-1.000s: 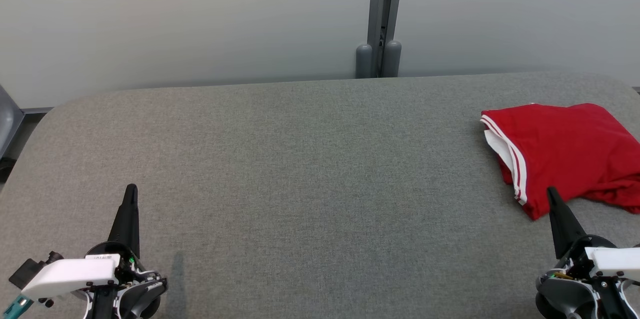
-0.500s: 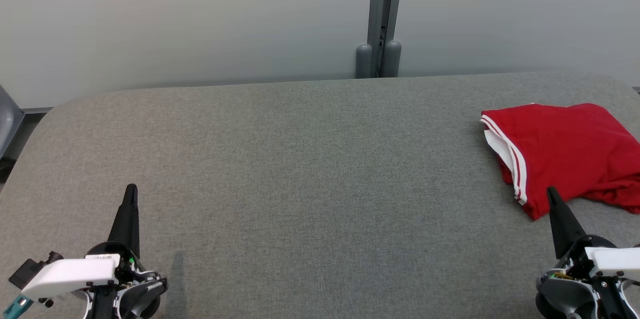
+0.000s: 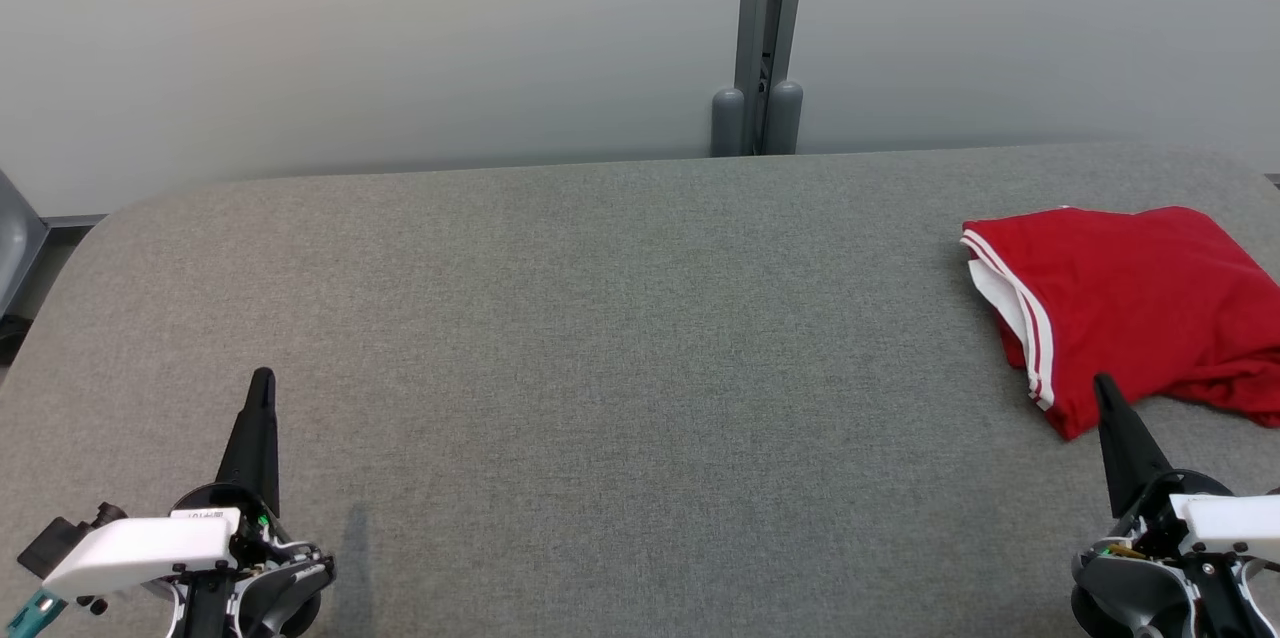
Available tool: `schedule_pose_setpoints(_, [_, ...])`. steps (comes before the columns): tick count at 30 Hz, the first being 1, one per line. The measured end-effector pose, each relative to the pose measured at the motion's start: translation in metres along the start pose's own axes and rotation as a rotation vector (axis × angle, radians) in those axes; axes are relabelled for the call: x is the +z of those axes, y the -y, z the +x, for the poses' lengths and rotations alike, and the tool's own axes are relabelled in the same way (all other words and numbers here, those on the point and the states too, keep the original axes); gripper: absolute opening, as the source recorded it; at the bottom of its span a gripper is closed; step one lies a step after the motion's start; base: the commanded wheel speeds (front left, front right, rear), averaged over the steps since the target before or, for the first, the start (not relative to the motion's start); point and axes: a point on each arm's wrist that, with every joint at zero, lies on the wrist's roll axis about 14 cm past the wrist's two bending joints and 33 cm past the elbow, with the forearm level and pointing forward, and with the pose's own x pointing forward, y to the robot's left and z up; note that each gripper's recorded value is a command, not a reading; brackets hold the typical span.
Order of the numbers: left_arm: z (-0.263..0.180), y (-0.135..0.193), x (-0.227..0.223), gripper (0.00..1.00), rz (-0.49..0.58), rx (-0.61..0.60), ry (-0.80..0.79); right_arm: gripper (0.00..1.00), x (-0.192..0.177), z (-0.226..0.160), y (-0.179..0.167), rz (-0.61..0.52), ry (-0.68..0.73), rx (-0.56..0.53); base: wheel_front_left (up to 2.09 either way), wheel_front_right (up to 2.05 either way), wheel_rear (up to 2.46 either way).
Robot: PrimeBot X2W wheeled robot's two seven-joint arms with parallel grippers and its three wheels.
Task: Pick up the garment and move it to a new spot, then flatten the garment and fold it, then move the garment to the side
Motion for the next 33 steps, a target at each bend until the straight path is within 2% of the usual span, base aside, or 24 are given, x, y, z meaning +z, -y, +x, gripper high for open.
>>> schedule_pose_setpoints(33, [0.0000,0.0000,0.0000,0.00,0.000,0.000,0.000,0.00,0.0000,0.0000,0.0000,0.000,0.000,0.000,0.00,0.00,0.00])
